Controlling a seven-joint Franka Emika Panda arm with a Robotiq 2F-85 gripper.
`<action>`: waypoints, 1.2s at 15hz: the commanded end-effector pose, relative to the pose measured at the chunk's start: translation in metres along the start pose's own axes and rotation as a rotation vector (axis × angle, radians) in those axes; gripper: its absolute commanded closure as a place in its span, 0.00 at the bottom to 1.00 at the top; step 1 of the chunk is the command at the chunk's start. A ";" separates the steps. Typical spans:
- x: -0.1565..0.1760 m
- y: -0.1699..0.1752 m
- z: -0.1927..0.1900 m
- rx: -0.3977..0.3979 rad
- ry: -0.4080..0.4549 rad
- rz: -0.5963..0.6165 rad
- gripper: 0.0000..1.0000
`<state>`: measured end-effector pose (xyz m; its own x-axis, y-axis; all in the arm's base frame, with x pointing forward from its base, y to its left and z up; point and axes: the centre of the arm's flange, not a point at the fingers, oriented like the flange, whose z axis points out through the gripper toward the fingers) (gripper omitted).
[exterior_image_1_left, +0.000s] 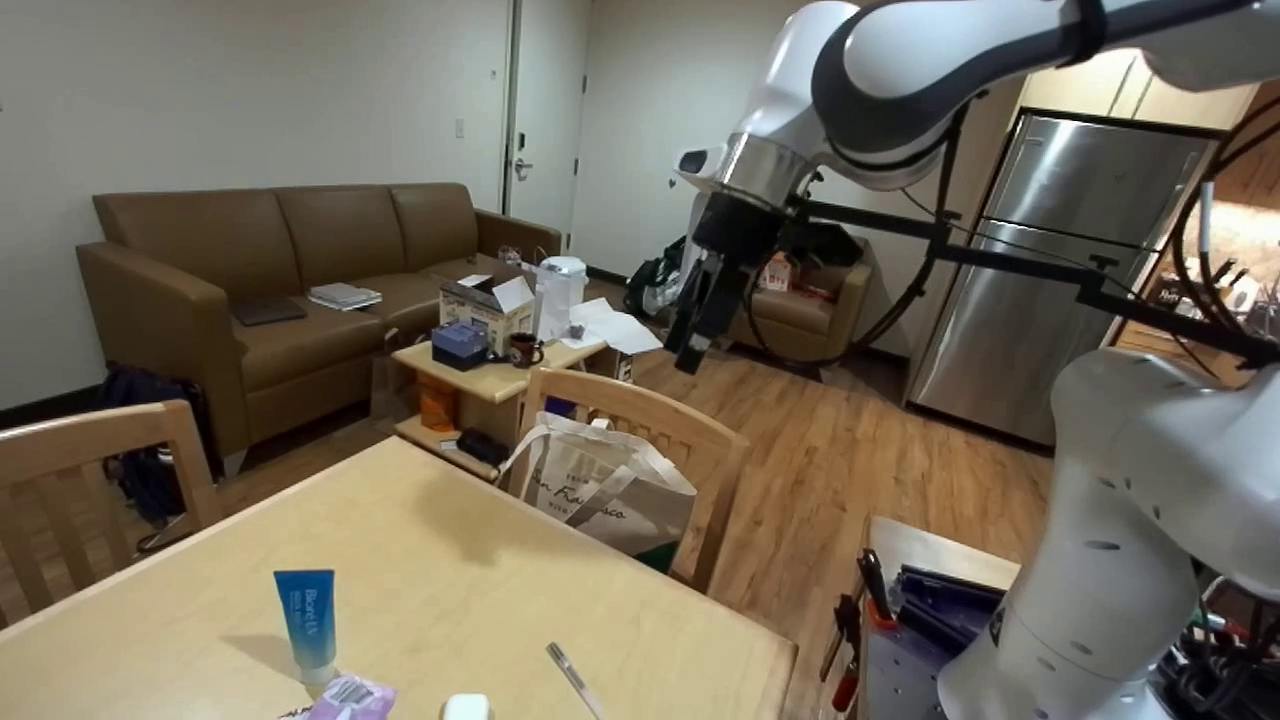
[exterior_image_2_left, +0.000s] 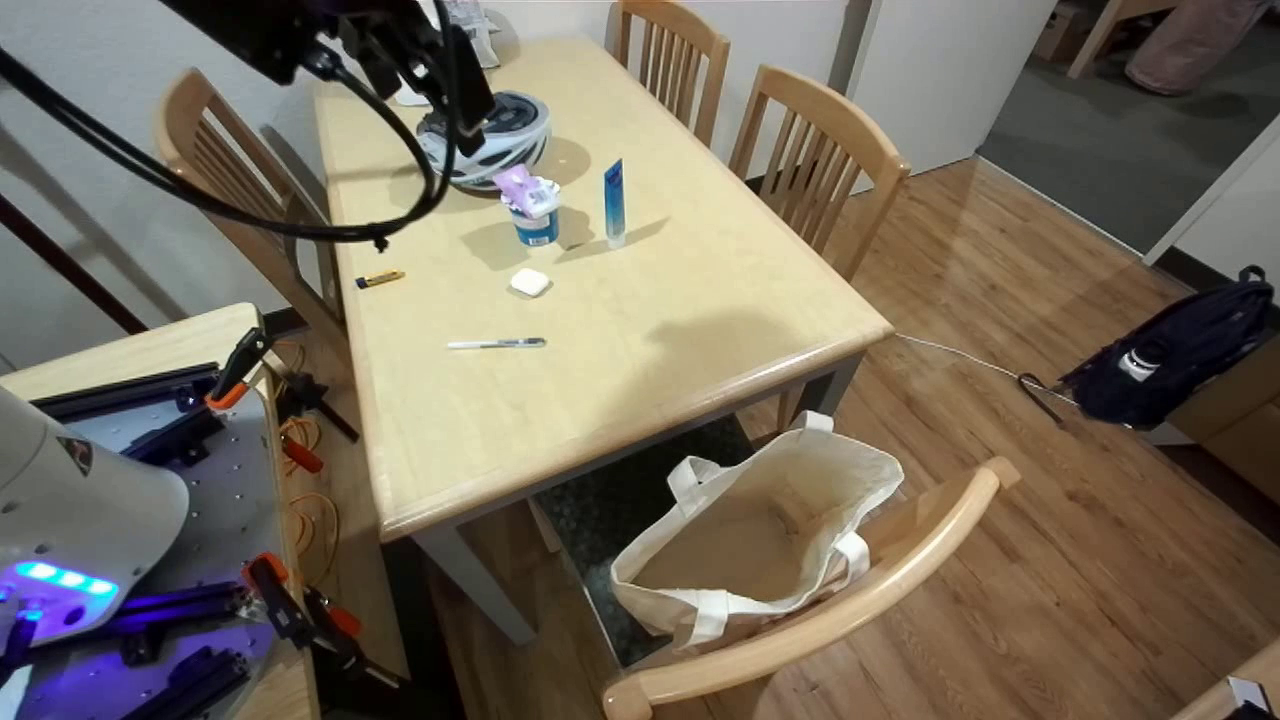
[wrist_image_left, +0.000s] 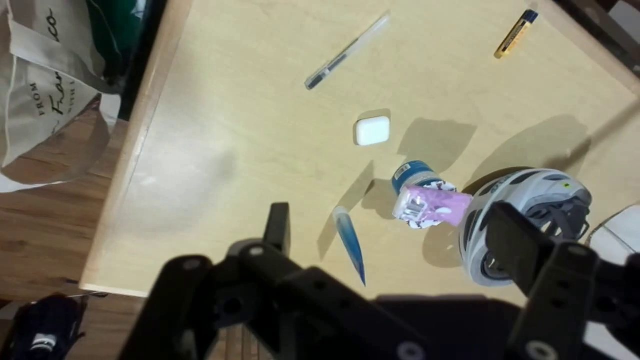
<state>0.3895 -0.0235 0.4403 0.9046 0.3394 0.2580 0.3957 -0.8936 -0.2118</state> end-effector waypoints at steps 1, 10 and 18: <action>0.002 0.000 0.006 0.003 -0.009 -0.006 0.00; 0.074 -0.068 0.098 0.246 -0.226 -0.385 0.00; 0.075 -0.090 0.112 0.239 -0.328 -0.435 0.00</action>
<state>0.4319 0.1045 0.3702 0.6689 0.7310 0.1352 0.7169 -0.5863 -0.3772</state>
